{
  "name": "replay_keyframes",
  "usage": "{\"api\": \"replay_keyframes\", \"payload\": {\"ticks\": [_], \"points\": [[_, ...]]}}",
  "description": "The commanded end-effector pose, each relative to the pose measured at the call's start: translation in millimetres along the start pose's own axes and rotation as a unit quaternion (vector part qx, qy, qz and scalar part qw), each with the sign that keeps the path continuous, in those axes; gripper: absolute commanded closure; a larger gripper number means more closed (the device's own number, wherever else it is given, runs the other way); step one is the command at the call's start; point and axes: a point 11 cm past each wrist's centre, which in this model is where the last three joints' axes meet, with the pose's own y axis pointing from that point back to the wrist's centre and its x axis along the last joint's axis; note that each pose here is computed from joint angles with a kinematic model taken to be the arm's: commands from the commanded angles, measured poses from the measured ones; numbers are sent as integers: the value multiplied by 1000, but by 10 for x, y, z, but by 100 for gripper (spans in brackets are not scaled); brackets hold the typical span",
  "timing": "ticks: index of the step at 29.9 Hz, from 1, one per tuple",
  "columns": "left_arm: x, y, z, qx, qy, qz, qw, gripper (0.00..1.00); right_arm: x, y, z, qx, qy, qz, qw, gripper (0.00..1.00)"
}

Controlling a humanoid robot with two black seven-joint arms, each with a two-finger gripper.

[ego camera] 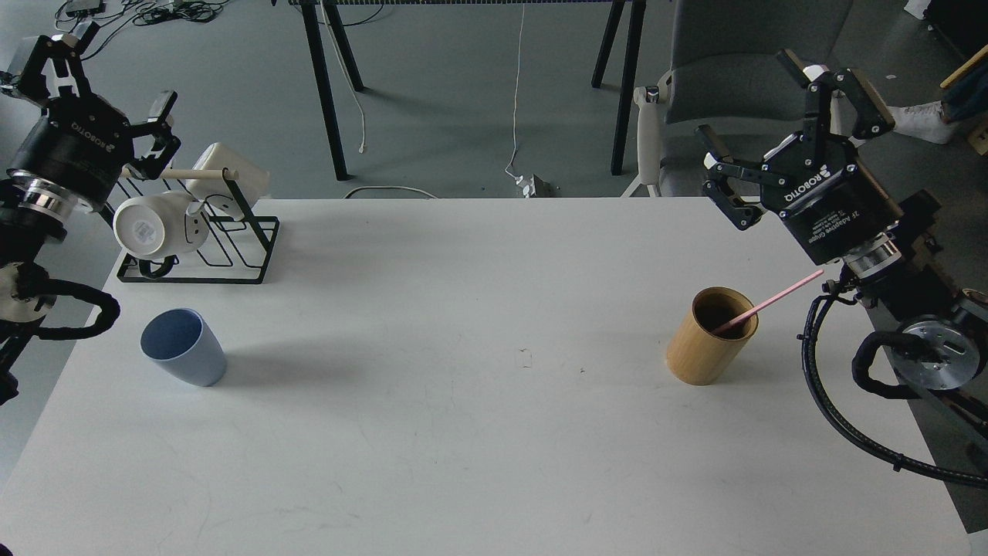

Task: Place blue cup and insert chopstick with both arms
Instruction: 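Lower the left arm from the raised pose toward the table edge, then reach the left gripper to the light blue cup and grasp it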

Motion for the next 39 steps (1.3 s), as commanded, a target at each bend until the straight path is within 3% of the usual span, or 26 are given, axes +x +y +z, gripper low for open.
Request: {"api": "replay_keyframes", "payload": {"ticks": [1, 5, 8, 12, 16, 21, 30, 39], "points": [[-179, -250, 246, -37, 5, -23, 999, 1, 3, 10, -5, 2, -1, 0, 1000, 4], [-255, -429, 839, -80, -34, -46, 995, 1, 10, 5, -27, 4, 1, 0, 1000, 4], [-153, -317, 1232, -75, -109, -53, 990, 1, 29, 3, -59, 8, 4, 2, 1000, 4], [-117, -78, 1597, -20, -270, -85, 959, 1, 65, 21, -90, 8, 10, 6, 1000, 4], [-67, 122, 1681, 65, -430, -117, 893, 1, 109, 58, -79, 4, 13, 12, 1000, 4], [-42, 316, 1557, 158, -558, -164, 798, 1, 193, 116, -41, -1, 14, 27, 1000, 4], [257, 753, 746, 348, -677, -275, 588, 1, 270, 197, 5, -7, 14, 41, 999, 4], [839, 1242, 34, 484, -631, -289, 532, 1, 271, 196, 16, -7, 12, 42, 999, 4]]}}
